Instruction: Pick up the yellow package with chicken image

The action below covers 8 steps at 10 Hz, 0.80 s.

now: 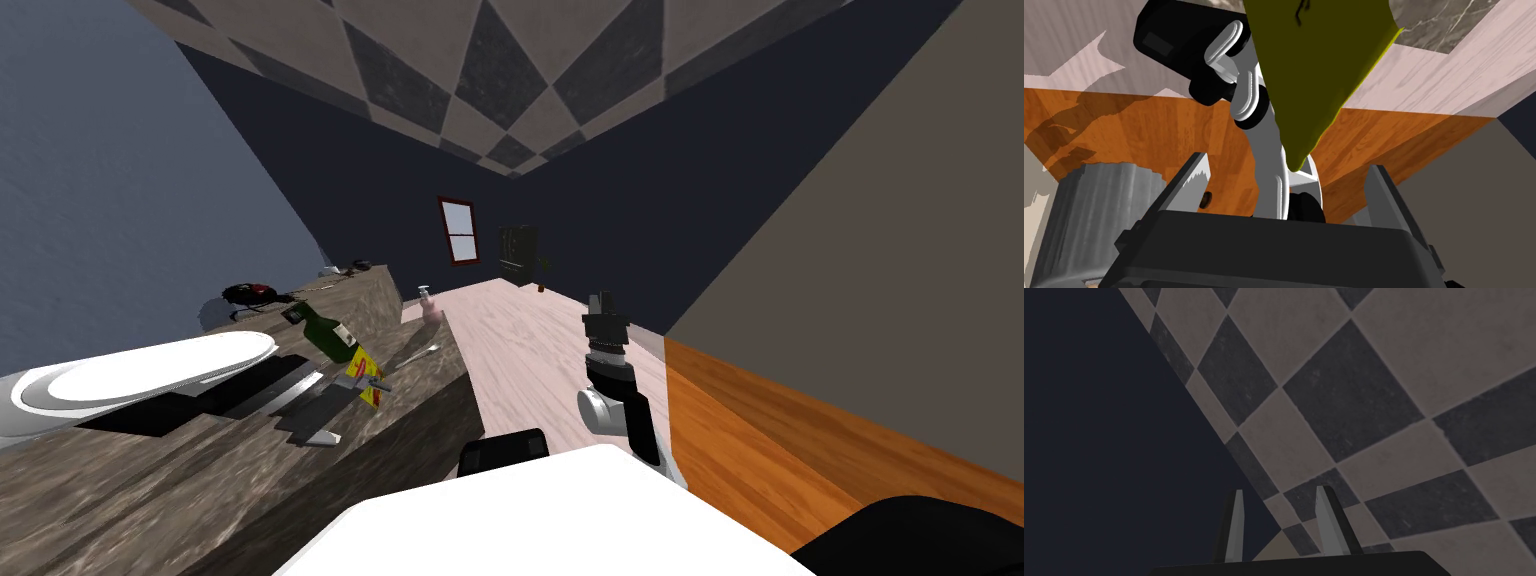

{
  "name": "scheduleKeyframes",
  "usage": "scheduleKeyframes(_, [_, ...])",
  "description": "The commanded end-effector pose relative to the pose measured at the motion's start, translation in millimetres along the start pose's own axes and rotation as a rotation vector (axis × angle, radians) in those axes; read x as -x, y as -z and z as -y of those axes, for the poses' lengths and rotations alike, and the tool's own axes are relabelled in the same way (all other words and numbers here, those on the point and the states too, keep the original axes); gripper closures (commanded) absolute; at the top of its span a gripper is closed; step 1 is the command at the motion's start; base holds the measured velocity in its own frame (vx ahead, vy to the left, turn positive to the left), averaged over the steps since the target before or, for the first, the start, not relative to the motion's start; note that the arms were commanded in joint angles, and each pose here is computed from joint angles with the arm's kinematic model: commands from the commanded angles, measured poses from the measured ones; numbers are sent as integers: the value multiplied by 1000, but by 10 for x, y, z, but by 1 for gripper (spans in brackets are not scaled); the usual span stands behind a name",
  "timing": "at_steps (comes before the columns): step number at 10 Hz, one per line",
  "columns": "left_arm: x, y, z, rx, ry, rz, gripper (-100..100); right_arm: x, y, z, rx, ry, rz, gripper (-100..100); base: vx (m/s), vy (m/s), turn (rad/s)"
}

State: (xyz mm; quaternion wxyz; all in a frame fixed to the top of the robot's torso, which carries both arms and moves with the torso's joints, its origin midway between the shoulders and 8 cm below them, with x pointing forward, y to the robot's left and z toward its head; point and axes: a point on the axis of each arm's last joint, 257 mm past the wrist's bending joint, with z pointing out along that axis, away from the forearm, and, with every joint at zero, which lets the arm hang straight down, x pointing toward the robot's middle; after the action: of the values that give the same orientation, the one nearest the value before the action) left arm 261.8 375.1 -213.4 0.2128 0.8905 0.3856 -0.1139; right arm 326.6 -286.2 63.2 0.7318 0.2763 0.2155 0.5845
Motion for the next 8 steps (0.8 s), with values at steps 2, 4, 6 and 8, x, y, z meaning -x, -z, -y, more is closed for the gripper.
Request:
scheduleKeyframes(2, [-199, 210, 200, -81, -31, -71, -100, 0, 0, 0, 0, 0, 0, 0, -2, -3, -120])
scheduleKeyframes(4, [-382, 483, 436, -178, -62, -148, -100, 0, 0, 0, 0, 0, 0, 0, 4, -16, -140])
scheduleKeyframes(6, [-452, 616, 535, -221, -73, -180, -100, 0, 0, 0, 0, 0, 0, 0, -3, 0, -99])
scheduleKeyframes(8, [-549, 841, 688, -289, -89, -228, -100, 0, 0, 0, 0, 0, 0, 0, -2, -1, -84])
